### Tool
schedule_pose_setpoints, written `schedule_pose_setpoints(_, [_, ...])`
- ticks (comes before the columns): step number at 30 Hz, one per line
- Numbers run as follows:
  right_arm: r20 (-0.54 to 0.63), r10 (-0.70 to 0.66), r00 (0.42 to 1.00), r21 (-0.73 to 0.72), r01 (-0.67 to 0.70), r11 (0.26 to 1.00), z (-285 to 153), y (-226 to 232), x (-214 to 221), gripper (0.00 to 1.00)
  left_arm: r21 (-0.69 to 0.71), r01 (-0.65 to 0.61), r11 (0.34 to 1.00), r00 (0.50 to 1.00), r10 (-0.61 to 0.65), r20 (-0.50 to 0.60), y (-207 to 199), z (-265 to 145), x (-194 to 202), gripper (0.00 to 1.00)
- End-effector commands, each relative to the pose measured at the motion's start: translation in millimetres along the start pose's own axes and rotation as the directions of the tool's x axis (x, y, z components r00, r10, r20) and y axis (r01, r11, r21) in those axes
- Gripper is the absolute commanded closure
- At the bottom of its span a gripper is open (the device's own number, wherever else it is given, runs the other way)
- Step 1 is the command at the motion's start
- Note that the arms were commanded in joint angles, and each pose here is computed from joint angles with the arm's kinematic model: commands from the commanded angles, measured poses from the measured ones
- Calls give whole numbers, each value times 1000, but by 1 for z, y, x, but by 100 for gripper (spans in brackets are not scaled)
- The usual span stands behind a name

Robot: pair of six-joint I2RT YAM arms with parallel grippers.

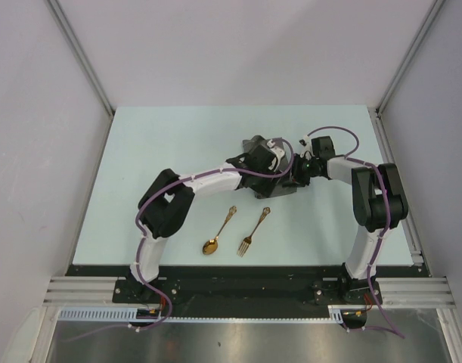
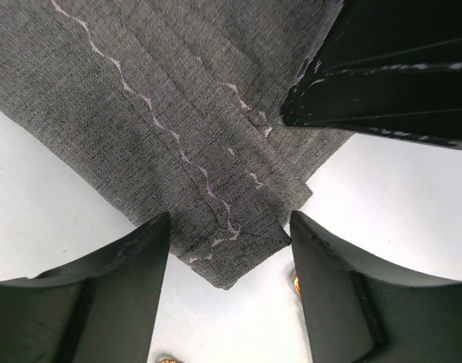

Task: Fold the napkin into a case and place the utensils inside
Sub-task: Fold the lower triangle-folded napkin at the center of the board.

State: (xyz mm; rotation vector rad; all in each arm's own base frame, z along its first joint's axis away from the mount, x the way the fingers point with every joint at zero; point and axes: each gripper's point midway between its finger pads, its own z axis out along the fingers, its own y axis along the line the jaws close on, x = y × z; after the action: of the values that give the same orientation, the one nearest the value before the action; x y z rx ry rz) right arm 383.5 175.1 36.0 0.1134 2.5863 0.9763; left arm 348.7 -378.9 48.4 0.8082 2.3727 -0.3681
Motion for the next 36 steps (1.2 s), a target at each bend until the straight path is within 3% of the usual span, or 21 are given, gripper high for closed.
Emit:
schedule_pose_setpoints(1, [6, -29, 1000, 40, 29, 999, -1, -8, 0, 66, 11, 4, 1000, 1000, -4, 3, -3, -1, -4, 34])
schedule_pose_setpoints(7, [-21, -30, 999, 25, 30, 999, 8, -4, 8, 68, -9, 21, 1000, 1000, -21, 2, 0, -1, -6, 52])
schedule_pose_setpoints(16, [-30, -15, 999, -41, 14, 999, 16, 8, 11, 89, 11, 73, 997, 997, -73, -2, -4, -3, -7, 75])
schedule_pose_setpoints(22, [-34, -14, 999, -72, 11, 997, 15, 19, 16, 98, 38, 131, 991, 991, -131, -8, -2, -4, -8, 100])
schedule_pose_setpoints(36, [-25, -11, 1000, -80, 9, 997, 19, 32, 28, 100, 205, 251, 946, 967, -254, -13, -19, -8, -17, 100])
